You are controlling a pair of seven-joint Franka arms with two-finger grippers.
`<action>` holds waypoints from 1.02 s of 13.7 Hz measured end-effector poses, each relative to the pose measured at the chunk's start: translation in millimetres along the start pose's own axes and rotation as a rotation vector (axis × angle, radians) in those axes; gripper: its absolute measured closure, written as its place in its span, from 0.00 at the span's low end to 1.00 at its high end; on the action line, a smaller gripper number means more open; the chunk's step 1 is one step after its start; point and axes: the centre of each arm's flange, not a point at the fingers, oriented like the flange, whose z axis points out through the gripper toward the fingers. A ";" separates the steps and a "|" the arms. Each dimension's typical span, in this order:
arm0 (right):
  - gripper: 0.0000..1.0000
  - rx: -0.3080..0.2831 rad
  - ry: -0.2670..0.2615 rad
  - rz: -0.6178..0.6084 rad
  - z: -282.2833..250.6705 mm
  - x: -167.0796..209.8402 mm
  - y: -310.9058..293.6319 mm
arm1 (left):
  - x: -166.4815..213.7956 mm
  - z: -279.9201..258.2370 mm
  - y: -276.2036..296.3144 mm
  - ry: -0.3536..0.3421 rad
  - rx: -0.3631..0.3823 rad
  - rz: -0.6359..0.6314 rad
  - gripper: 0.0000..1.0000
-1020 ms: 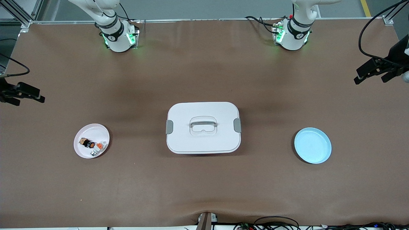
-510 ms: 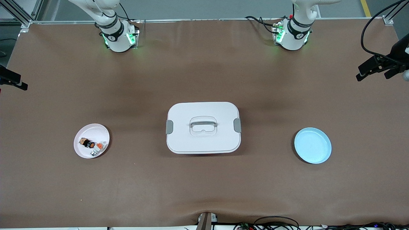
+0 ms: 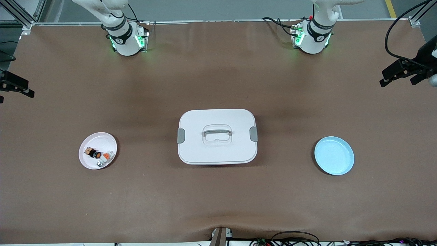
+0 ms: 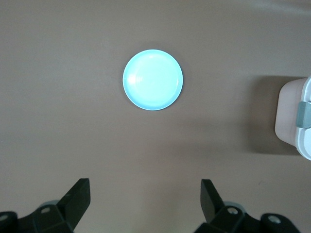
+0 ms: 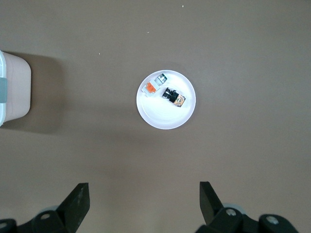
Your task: Transfer orange switch to right arm and place
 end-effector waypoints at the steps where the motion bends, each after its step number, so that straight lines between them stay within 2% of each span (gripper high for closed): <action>1: 0.00 -0.008 0.000 0.035 -0.6 2.8 -13.8 | 0.1 0.2 0.0 -0.001 0.000 0.000 0.00; 4: 0.00 -0.014 0.001 0.065 -1.0 6.4 -35.9 | 0.3 0.5 0.1 -0.002 0.000 0.000 0.00; 14: 0.00 -0.015 -0.001 0.072 -0.9 6.0 -33.6 | 1.4 2.8 1.2 -0.007 0.000 0.002 0.00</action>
